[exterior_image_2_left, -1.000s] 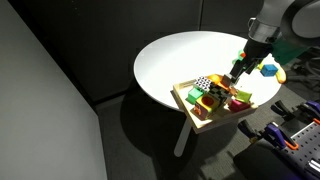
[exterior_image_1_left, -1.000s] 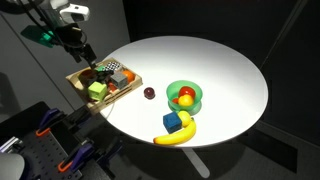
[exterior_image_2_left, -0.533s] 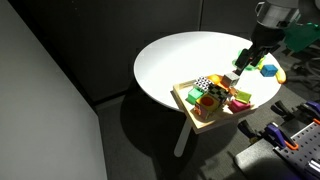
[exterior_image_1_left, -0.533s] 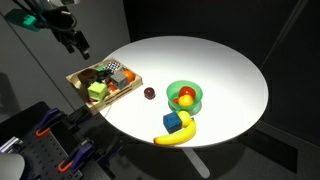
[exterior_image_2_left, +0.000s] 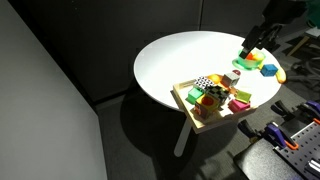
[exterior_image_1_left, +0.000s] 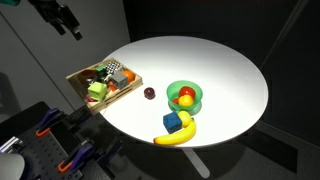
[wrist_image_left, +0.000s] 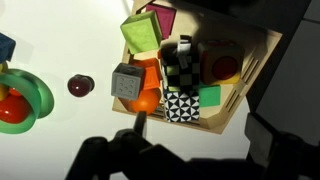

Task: Put the grey and yellow blocks in the box.

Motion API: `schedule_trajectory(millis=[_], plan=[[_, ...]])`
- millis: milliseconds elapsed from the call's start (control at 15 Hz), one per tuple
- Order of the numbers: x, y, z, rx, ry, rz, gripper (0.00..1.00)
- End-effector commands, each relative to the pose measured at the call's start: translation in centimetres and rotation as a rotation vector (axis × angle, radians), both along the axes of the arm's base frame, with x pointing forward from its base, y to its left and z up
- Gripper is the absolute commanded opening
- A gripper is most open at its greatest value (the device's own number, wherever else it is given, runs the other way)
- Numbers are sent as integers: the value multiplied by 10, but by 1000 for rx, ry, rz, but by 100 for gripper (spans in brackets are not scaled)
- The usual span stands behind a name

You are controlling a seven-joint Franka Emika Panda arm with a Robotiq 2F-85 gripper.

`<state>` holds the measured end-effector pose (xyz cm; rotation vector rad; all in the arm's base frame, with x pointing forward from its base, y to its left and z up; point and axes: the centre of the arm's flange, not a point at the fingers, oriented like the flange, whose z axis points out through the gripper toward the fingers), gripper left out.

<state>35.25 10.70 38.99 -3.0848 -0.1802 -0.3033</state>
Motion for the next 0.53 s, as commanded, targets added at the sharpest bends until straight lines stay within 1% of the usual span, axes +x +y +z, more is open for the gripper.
schedule_trajectory(millis=[0,200,467], plan=[[-10,5,28,24,-30,-23,100],[-15,7,39,27,-26,-35,100],[-22,9,52,50,26,-46,100]])
